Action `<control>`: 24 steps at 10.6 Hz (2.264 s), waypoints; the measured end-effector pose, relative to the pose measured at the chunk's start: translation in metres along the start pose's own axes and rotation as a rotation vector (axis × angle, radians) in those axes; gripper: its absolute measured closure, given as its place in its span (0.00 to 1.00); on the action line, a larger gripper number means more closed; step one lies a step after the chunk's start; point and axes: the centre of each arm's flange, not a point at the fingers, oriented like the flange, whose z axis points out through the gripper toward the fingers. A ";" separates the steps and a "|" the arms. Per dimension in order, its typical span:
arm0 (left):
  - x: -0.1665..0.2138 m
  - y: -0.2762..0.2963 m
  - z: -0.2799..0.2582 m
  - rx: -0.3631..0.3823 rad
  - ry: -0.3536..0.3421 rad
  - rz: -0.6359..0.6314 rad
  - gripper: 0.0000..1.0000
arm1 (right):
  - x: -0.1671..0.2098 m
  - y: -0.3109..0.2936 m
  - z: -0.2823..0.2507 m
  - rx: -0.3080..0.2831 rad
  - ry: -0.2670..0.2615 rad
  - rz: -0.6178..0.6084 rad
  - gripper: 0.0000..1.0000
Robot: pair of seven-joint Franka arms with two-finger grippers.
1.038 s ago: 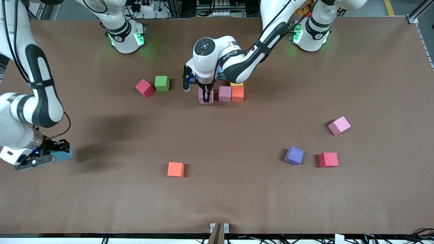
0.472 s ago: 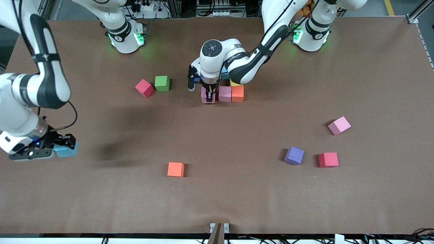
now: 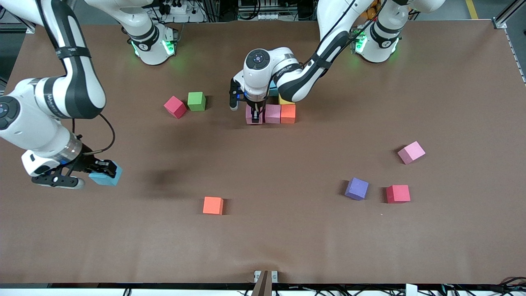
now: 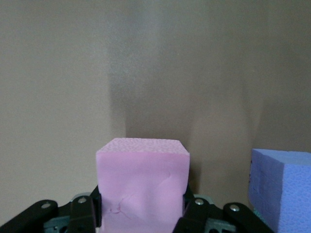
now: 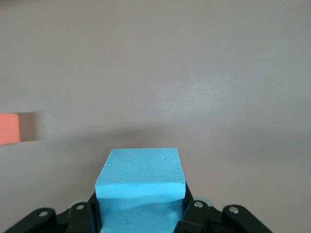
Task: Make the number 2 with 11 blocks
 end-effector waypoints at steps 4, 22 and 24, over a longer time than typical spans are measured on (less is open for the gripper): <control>-0.002 0.003 0.004 -0.006 -0.007 0.002 0.43 | -0.003 -0.013 0.000 0.004 0.000 0.038 0.41; -0.006 0.010 0.014 -0.021 -0.022 0.017 0.04 | -0.031 -0.044 -0.042 -0.008 -0.090 0.073 0.41; -0.005 0.011 0.014 -0.021 -0.020 0.018 0.00 | -0.033 -0.050 -0.042 -0.006 -0.089 0.073 0.41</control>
